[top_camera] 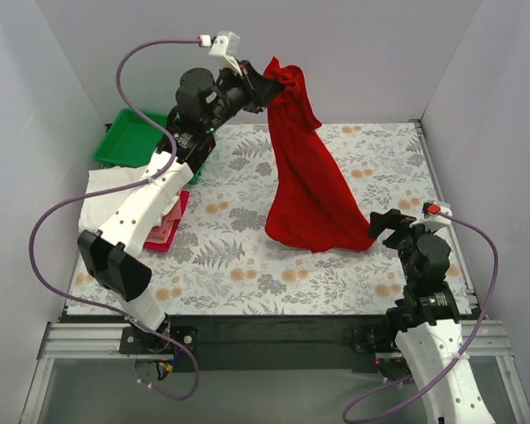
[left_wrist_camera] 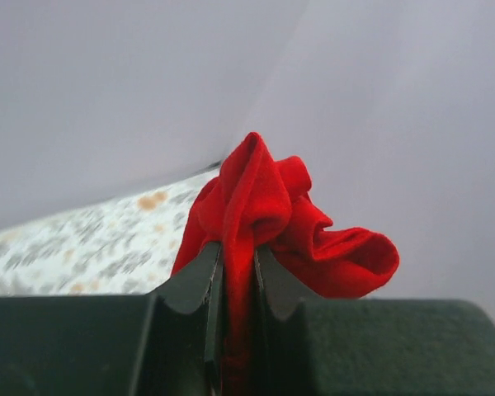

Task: Fold and stack the t-shirts
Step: Move the tshirt to the center of the board

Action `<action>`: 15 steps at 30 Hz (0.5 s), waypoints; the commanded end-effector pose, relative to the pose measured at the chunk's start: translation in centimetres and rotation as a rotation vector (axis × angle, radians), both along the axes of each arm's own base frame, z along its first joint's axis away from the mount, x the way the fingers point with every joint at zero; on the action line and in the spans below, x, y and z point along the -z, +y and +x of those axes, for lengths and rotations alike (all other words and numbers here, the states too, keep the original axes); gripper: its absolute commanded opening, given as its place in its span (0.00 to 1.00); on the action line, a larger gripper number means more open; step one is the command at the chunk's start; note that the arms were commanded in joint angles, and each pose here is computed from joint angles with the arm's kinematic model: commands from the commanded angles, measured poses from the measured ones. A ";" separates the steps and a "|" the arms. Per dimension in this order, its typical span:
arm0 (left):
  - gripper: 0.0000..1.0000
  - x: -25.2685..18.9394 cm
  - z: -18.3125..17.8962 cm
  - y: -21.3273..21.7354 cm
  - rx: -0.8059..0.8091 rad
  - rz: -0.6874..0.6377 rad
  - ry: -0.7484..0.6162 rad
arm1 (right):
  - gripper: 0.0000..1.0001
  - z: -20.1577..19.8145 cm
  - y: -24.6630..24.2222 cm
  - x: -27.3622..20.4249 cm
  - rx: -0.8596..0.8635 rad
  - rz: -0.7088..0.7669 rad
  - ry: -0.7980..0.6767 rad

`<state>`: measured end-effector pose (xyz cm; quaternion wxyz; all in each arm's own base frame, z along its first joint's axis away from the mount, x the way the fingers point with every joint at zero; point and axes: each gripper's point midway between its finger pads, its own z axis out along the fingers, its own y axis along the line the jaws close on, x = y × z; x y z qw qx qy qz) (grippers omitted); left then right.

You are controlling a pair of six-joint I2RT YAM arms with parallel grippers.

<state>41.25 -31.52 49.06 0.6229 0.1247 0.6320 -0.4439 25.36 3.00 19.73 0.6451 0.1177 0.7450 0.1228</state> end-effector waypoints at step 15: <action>0.19 35.9 12.0 10.8 -0.741 0.447 0.626 | 0.98 2.2 2.0 7.2 -0.115 -0.040 0.352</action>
